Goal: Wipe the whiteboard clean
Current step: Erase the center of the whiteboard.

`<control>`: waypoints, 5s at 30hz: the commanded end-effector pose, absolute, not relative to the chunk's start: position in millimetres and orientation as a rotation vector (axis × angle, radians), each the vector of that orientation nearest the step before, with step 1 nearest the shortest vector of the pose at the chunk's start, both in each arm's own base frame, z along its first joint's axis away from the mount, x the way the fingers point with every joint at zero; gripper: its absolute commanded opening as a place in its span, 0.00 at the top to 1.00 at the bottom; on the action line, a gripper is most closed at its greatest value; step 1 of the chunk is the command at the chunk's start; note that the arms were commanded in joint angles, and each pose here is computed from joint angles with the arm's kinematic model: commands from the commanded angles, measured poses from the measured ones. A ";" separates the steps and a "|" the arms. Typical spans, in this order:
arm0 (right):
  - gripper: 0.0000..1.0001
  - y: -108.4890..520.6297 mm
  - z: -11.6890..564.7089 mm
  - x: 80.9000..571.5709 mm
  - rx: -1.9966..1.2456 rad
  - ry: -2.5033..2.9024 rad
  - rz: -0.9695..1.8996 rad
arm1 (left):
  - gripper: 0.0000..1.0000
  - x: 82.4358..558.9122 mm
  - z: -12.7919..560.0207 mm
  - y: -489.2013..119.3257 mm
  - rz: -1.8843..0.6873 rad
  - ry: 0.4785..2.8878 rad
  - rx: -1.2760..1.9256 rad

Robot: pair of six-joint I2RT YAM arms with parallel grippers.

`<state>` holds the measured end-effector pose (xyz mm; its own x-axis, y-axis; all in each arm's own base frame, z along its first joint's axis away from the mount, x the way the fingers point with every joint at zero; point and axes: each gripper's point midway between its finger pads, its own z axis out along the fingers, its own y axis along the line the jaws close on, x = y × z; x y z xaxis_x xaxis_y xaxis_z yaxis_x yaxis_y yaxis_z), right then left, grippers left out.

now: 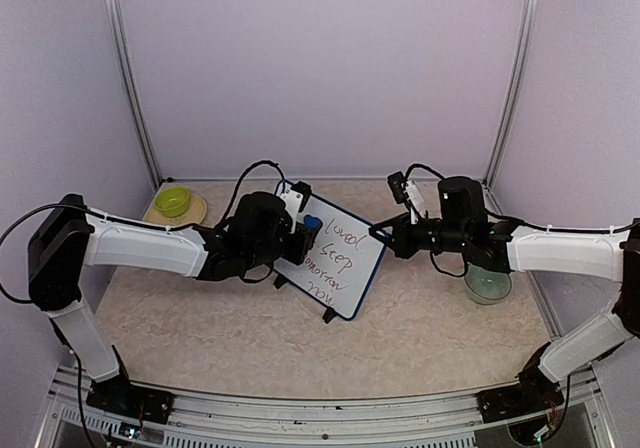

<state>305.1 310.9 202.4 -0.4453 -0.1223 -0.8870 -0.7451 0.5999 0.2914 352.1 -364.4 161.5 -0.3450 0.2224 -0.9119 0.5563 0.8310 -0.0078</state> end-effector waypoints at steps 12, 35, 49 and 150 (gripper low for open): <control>1.00 355.3 194.9 217.5 -1.071 1.921 1.120 | 0.82 343.7 213.3 -405.9 -0.474 1.801 0.662; 1.00 360.8 204.0 227.8 -1.042 1.971 1.082 | 0.82 307.4 147.3 -365.6 -0.452 1.927 0.664; 1.00 361.8 198.1 228.2 -1.047 1.990 1.082 | 0.82 330.1 218.6 -392.4 -0.473 1.753 0.637; 1.00 366.1 181.7 233.8 -1.052 2.026 1.067 | 0.82 413.0 213.3 -288.0 -0.168 1.844 0.199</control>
<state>296.3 344.2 215.4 -0.4766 -0.1812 -0.8602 -0.7672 0.5635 0.3064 392.2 -300.9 205.2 -0.2829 0.0916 -0.9548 0.3086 0.9512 -0.0002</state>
